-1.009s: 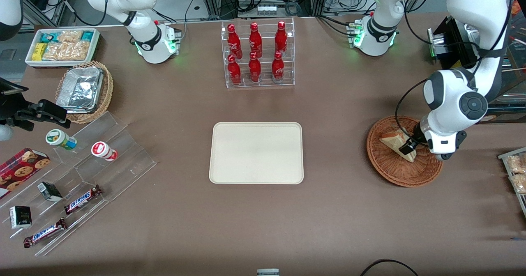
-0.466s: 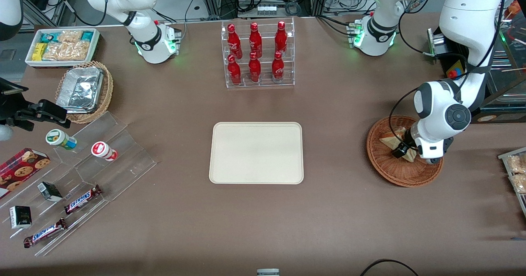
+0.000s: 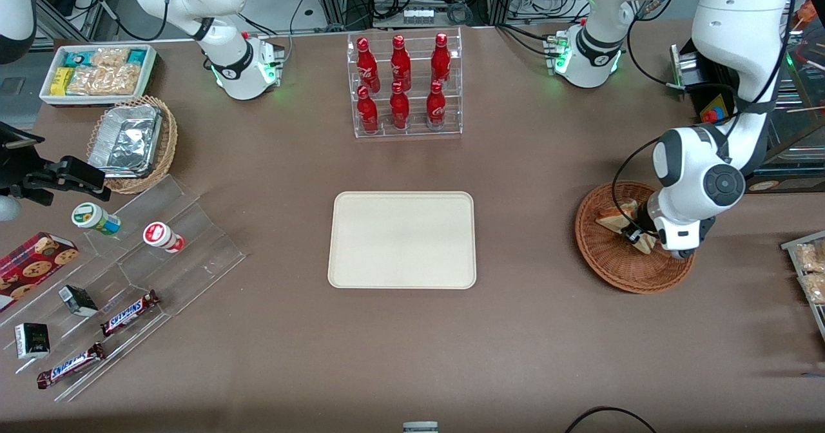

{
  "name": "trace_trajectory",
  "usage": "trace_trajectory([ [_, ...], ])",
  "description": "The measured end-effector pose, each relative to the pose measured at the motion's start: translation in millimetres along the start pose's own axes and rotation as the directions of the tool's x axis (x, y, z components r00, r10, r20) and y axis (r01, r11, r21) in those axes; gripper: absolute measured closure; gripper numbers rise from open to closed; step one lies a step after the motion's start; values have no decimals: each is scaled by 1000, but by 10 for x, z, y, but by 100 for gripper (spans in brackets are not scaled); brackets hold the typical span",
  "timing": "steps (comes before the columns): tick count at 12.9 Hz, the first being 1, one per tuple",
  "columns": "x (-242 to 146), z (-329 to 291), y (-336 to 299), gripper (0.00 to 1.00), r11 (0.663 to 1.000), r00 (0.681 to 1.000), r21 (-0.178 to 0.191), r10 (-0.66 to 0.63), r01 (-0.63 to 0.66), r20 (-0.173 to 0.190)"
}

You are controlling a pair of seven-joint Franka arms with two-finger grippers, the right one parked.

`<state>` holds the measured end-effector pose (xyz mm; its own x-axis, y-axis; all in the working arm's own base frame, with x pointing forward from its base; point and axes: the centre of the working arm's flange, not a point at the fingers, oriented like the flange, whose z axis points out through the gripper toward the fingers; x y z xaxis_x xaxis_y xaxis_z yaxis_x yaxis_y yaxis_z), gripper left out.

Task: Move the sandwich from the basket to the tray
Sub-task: 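Lower the open left gripper onto the sandwich and close on it, then lift the sandwich and carry it with the left gripper over the tray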

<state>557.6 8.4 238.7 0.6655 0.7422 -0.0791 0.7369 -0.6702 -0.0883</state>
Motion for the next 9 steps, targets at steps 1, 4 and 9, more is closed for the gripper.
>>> trace_trajectory([
  [1,38,-222,65,75,1000,1000,13,3,-3,13],
  [4,22,-1015,463,75,999,999,-7,50,-50,0],
  [9,-600,-1142,1300,78,979,981,-64,196,-195,8],
])
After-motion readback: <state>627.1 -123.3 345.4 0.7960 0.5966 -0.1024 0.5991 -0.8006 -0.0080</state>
